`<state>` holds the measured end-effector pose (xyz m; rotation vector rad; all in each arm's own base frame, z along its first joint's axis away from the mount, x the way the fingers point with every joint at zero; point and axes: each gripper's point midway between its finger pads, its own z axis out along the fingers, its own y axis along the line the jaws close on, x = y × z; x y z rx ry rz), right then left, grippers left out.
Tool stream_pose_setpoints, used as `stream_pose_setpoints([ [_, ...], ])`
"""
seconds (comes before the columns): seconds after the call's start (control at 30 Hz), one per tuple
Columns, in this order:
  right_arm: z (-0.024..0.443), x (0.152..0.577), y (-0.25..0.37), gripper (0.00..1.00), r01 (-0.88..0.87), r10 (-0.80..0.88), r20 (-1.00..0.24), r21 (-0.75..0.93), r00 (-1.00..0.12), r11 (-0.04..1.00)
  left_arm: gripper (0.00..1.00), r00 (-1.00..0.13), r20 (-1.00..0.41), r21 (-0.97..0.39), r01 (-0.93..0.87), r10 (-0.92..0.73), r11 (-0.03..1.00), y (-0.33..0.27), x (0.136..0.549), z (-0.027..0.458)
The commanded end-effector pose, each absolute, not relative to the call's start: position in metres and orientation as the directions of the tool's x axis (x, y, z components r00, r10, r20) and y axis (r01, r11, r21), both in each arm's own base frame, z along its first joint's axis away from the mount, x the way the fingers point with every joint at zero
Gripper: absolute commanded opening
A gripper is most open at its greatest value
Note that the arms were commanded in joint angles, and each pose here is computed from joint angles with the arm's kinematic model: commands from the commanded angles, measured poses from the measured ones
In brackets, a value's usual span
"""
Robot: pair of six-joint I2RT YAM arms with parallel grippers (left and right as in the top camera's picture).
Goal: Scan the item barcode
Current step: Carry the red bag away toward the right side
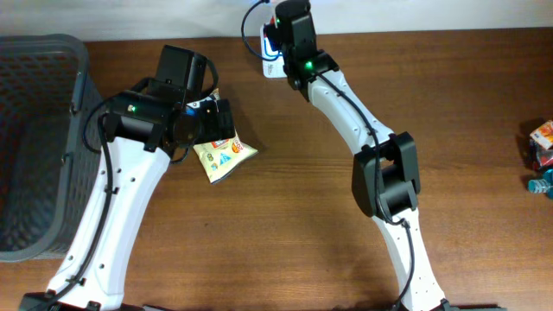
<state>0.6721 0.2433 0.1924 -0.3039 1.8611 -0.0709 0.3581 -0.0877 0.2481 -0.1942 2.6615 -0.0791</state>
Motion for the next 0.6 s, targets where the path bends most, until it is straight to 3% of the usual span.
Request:
stream_pose_setpoints([
  [0.0, 0.202, 0.672, 0.252, 0.04, -0.176, -0.231, -0.943, -0.192, -0.24, 0.966, 0.99, -0.883, -0.448, -0.073, -0.121, -0.141, 0.99, -0.086, 0.359, 0.246],
  [0.07, 0.206, 0.674, 0.247, 0.04, -0.143, -0.225, -0.947, -0.196, -0.23, 0.97, 0.99, -0.883, -0.448, -0.073, -0.121, -0.141, 0.99, -0.086, 0.359, 0.246],
  [0.17, 0.233, 0.669, 0.203, 0.04, 0.11, -0.136, -0.963, -0.165, -0.232, 0.98, 0.99, -0.883, -0.448, -0.073, -0.121, -0.141, 0.99, -0.086, 0.359, 0.246],
  [0.23, 0.253, 0.665, 0.179, 0.04, 0.173, -0.08, -0.969, -0.122, -0.233, 0.977, 0.99, -0.883, -0.448, -0.073, -0.121, -0.141, 0.99, -0.086, 0.359, 0.246],
  [0.33, 0.271, 0.655, 0.111, 0.04, 0.264, -0.037, -0.95, -0.124, -0.311, 0.957, 0.99, -0.883, -0.448, -0.073, -0.121, -0.141, 0.99, -0.086, 0.359, 0.246],
  [0.43, 0.243, 0.64, 0.024, 0.04, 0.375, 0.022, -0.883, -0.177, -0.47, 0.91, 0.99, -0.883, -0.448, -0.073, -0.121, -0.141, 0.99, -0.086, 0.359, 0.246],
  [0.5, 0.21, 0.613, -0.058, 0.04, 0.51, 0.168, -0.806, -0.185, -0.568, 0.84, 0.99, -0.883, -0.448, -0.073, -0.121, -0.141, 0.99, -0.086, 0.359, 0.246],
  [0.57, 0.189, 0.58, -0.131, 0.04, 0.637, 0.317, -0.743, -0.185, -0.589, 0.748, 0.99, -0.883, -0.448, -0.073, -0.121, -0.141, 0.99, -0.086, 0.359, 0.246],
])
